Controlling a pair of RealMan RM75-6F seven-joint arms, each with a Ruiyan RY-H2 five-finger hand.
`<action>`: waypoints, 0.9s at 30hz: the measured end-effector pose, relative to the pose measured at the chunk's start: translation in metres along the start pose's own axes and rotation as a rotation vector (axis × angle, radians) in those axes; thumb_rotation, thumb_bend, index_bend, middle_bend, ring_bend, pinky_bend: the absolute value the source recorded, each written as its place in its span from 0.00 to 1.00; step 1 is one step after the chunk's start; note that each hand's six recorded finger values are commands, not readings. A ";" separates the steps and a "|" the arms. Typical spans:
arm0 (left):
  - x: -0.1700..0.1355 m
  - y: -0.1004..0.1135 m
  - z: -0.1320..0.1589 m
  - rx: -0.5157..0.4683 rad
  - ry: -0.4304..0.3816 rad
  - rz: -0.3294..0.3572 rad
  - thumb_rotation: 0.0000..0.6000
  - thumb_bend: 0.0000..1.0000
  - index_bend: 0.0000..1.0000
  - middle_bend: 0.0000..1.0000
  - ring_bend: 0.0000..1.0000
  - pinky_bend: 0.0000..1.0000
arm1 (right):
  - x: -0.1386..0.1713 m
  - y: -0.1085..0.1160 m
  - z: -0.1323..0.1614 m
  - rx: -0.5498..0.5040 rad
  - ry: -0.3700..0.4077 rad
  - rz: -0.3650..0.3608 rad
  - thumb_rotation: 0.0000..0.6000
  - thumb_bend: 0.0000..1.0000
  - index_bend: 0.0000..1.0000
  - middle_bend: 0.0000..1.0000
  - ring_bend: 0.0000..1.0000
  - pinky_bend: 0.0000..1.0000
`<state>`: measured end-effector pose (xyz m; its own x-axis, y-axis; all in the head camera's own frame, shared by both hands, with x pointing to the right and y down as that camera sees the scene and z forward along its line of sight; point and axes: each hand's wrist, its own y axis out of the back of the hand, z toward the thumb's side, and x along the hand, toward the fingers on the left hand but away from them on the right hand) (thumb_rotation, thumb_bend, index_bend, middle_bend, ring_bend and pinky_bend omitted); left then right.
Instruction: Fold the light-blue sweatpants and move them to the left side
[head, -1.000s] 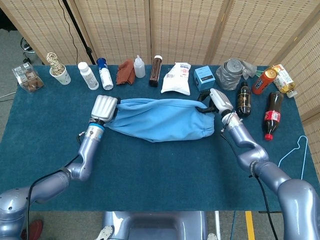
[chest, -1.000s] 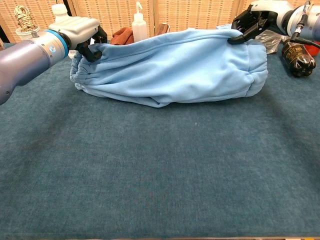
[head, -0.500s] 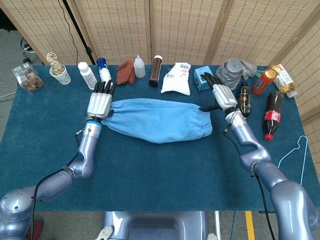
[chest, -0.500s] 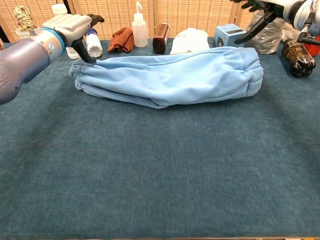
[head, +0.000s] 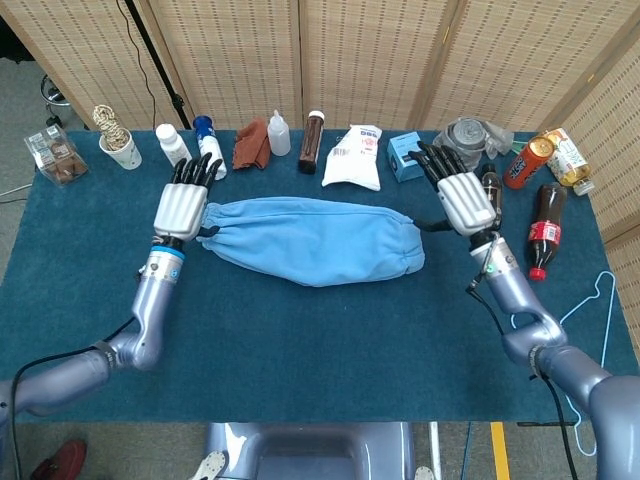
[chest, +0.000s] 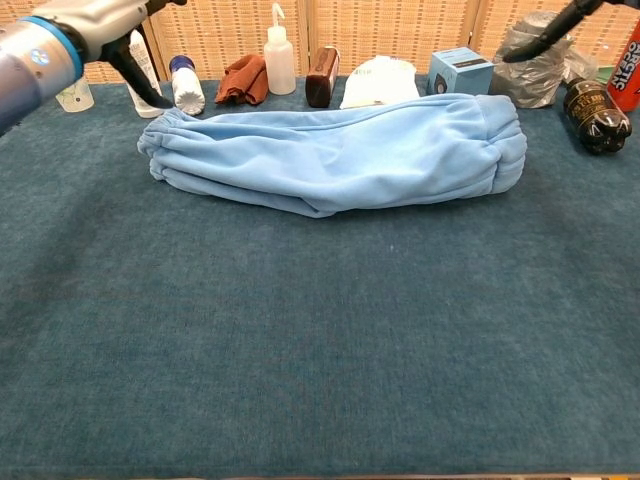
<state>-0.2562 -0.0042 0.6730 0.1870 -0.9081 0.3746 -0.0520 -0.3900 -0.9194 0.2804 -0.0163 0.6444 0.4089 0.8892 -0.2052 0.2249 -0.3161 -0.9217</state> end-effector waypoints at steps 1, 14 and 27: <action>-0.006 0.002 -0.002 -0.006 -0.004 -0.004 1.00 0.00 0.00 0.00 0.00 0.00 | 0.006 0.000 0.000 0.024 0.006 0.006 1.00 0.00 0.00 0.00 0.00 0.00; -0.123 0.031 -0.088 0.009 0.116 -0.086 1.00 0.00 0.00 0.00 0.00 0.00 | 0.077 -0.015 0.005 0.389 0.173 0.054 1.00 0.00 0.01 0.00 0.00 0.00; -0.189 0.026 -0.131 -0.118 0.269 -0.098 1.00 0.00 0.00 0.00 0.00 0.00 | 0.070 -0.069 0.029 0.505 0.312 0.154 1.00 0.00 0.07 0.00 0.00 0.04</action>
<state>-0.4216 0.1378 0.5943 -0.0691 -0.8671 0.4934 -0.1633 -0.4781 -0.8630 0.2677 0.0775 0.6837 0.6603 0.6827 -0.3129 -0.2730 -0.1699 -0.9469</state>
